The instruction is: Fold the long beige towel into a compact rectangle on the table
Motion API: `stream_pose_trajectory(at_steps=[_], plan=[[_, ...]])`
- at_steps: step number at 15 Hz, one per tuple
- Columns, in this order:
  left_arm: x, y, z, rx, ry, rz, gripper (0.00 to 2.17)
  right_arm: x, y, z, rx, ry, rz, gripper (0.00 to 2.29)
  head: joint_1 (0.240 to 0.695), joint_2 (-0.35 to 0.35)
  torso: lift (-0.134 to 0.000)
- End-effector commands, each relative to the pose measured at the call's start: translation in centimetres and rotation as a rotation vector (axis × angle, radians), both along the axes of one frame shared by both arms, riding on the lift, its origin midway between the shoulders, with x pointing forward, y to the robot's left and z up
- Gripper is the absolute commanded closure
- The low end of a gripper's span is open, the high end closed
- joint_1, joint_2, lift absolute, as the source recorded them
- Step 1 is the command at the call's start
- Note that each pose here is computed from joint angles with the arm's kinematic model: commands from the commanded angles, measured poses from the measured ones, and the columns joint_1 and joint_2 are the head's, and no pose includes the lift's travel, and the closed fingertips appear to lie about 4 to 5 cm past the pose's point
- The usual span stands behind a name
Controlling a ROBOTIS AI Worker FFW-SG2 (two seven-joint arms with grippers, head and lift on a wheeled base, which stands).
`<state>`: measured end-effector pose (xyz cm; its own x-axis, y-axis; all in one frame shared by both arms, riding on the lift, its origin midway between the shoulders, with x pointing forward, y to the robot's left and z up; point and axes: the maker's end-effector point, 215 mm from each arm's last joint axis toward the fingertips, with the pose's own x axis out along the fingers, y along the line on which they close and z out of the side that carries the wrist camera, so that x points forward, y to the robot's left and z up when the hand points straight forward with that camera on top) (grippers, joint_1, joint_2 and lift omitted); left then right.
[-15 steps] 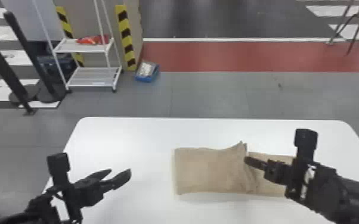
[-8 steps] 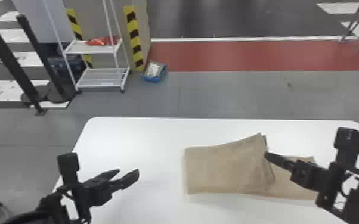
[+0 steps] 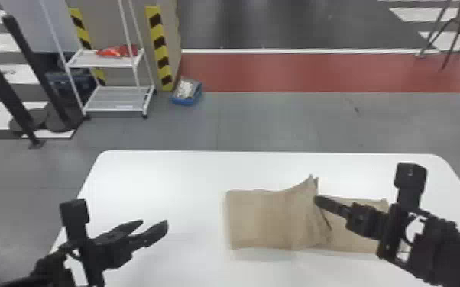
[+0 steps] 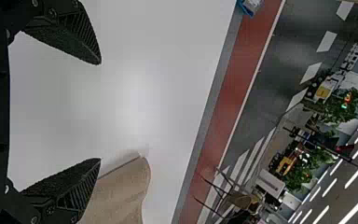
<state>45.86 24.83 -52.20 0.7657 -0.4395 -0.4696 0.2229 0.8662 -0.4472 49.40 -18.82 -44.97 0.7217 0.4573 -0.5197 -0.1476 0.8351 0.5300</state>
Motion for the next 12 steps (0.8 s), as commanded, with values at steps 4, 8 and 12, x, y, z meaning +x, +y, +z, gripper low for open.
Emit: stream_pose_trajectory(at_steps=[4,8,12], plan=[[-0.4,-0.1,-0.2,0.002,-0.001,-0.007,0.16,-2.3,-3.4,3.7,0.037,-0.033,-0.052,1.24,0.695,0.078,0.0],[-0.8,-1.7,-0.5,-0.001,0.004,-0.038,0.16,-2.1,-6.7,-4.4,0.05,0.075,-0.145,1.24,0.695,0.018,0.0],[-0.9,-1.9,-0.6,0.001,0.007,-0.043,0.16,-1.8,-5.1,-6.1,0.031,0.111,-0.114,1.24,0.695,-0.03,0.0]])
